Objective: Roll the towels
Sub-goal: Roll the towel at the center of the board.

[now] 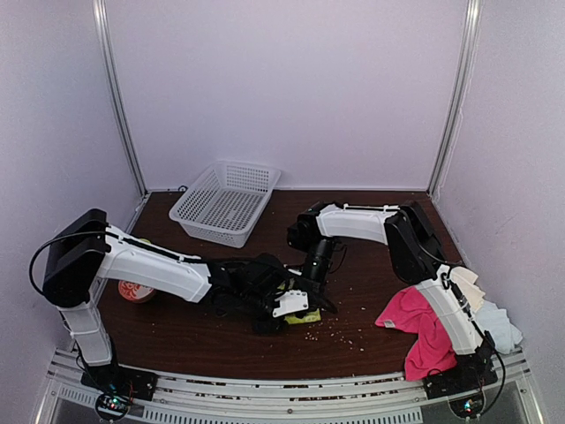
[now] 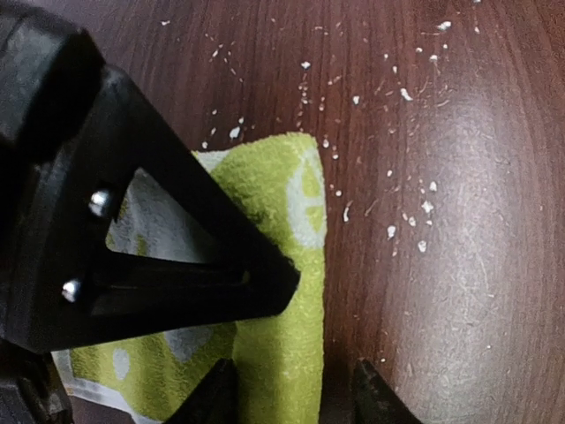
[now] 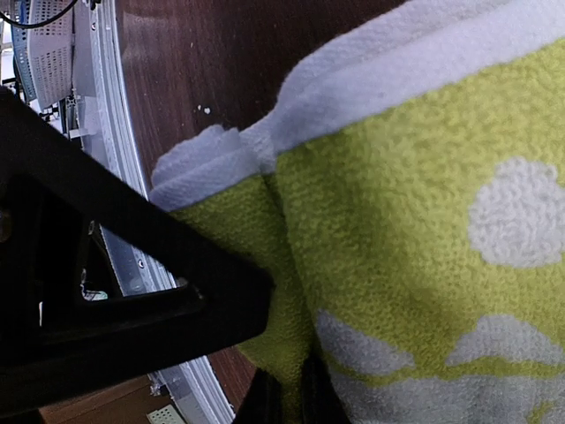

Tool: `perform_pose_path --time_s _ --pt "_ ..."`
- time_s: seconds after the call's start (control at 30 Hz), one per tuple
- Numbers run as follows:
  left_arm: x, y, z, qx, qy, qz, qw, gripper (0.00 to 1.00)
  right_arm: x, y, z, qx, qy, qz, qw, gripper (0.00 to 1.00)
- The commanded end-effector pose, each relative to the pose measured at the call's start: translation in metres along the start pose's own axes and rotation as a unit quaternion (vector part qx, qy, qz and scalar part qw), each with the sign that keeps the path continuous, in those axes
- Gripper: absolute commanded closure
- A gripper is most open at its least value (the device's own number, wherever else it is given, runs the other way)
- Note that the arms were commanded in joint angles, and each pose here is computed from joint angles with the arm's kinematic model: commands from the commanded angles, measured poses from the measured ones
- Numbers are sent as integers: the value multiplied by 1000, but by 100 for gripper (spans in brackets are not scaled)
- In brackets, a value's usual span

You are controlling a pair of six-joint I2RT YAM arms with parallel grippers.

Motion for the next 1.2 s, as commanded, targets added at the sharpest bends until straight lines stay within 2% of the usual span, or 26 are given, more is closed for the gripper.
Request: perform_pose_path --time_s 0.0,0.13,0.27,0.33,0.5,0.6,0.77,0.87,0.97,1.07,1.17 --pt "3 -8 12 -20 -14 7 1000 63 -42 -23 -9 38 -2 -60 997 100" --pt "2 -15 12 -19 -9 1 1000 72 -42 -22 -8 32 -1 -58 998 100" --pt "2 -25 4 5 -7 3 1000 82 -34 -15 -3 20 10 -55 998 99" --pt "1 -26 2 12 -5 0 1000 88 -23 -3 2 3 27 -51 998 96" --pt "-4 -19 1 21 11 -26 999 99 8 65 8 -79 61 -87 991 74" --pt "-13 -18 4 43 32 -89 995 99 29 118 2 -138 71 -110 982 70" --pt "-25 -27 10 80 103 -205 970 99 81 195 -27 -217 111 -173 954 70" --pt "-15 -30 9 75 178 -284 939 98 120 224 -54 -275 153 -188 931 74" --pt "-1 -39 -2 77 248 -351 900 97 167 237 -87 -349 210 -192 893 69" --pt "4 -50 -7 86 285 -391 871 98 196 229 -109 -352 244 -232 873 61" --pt "8 -61 -6 99 307 -420 848 98 215 202 -121 -294 285 -239 880 58"
Point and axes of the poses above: each gripper's point midway between its finger pads, its own y axis back along the fingers, its own x axis along the line the jaws close on, z = x × y, the point moved 8 cm from there along y, back along the fingers, and after that the axes turned 10 degrees about y, right-handed, at the moved point
